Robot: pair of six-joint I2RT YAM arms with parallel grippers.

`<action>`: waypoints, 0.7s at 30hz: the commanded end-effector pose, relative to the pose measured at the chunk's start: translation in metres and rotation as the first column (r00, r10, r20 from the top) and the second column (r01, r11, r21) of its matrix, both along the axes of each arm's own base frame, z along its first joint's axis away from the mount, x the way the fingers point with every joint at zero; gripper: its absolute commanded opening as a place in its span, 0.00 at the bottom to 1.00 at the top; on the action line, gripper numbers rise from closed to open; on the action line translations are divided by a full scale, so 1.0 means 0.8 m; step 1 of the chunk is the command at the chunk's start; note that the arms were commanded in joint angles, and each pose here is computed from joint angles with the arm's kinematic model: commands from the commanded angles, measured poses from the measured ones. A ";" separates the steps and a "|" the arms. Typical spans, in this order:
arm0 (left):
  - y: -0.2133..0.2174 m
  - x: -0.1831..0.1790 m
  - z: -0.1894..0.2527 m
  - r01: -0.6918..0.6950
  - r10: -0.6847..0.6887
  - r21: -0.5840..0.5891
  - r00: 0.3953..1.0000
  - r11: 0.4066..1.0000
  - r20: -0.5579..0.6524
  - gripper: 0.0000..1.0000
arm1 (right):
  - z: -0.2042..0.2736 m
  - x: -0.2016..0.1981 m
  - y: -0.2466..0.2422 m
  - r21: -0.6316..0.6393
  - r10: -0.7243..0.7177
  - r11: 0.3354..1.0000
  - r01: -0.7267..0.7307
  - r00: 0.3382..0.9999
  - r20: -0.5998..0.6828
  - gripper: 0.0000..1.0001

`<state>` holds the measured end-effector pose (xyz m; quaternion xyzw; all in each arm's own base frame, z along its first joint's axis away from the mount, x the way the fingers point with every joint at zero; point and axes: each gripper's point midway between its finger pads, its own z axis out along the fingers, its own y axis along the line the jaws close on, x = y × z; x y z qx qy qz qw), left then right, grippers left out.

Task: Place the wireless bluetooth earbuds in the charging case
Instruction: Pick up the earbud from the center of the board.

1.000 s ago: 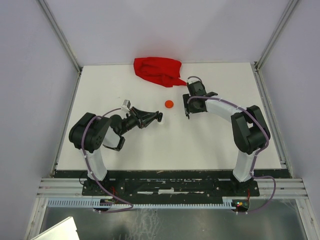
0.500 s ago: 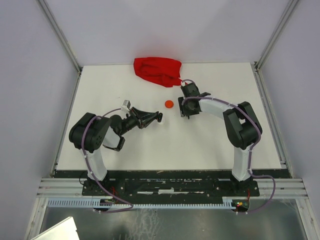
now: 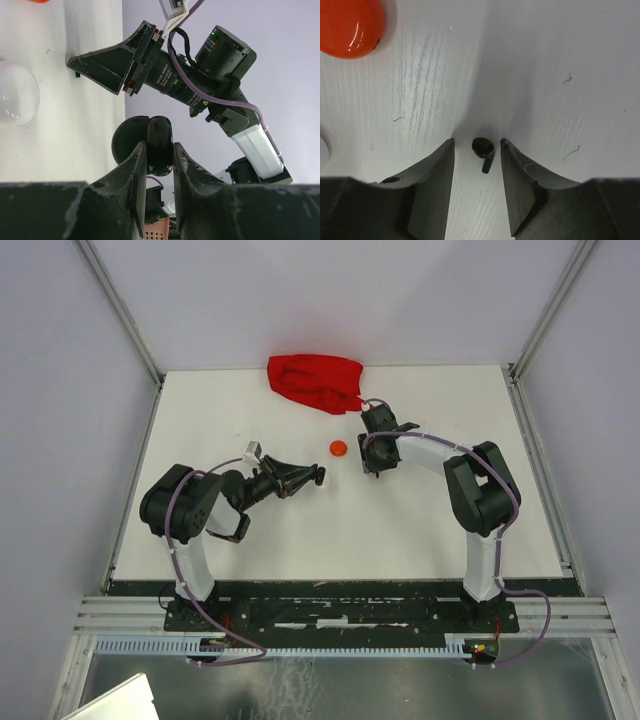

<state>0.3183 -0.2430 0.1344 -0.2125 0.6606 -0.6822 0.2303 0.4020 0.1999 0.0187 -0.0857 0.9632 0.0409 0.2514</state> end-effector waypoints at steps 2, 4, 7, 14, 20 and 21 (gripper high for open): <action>0.002 -0.005 0.047 0.021 -0.010 -0.083 0.990 0.996 0.139 0.03 | 0.009 0.015 0.006 0.001 -0.018 1.000 0.018 0.999 0.030 0.48; 0.002 -0.005 0.047 0.021 -0.009 -0.083 0.990 0.996 0.140 0.03 | 0.007 0.015 0.006 0.000 -0.019 1.000 0.019 0.999 0.027 0.48; 0.002 -0.005 0.047 0.021 -0.010 -0.083 0.990 0.996 0.140 0.03 | 0.004 0.015 0.005 -0.004 -0.021 1.000 0.021 1.000 0.018 0.47; 0.002 -0.005 0.046 0.020 -0.008 -0.082 0.991 0.996 0.137 0.03 | 0.001 0.014 0.002 -0.019 -0.027 0.999 0.028 1.000 0.010 0.43; 0.002 -0.006 0.046 0.020 -0.008 -0.081 0.990 0.996 0.138 0.03 | 0.000 0.010 -0.003 -0.029 -0.034 0.999 0.034 0.999 0.003 0.42; 0.002 -0.006 0.046 0.020 -0.008 -0.081 0.990 0.996 0.138 0.03 | 0.000 0.010 -0.003 -0.029 -0.034 0.999 0.034 0.999 0.003 0.42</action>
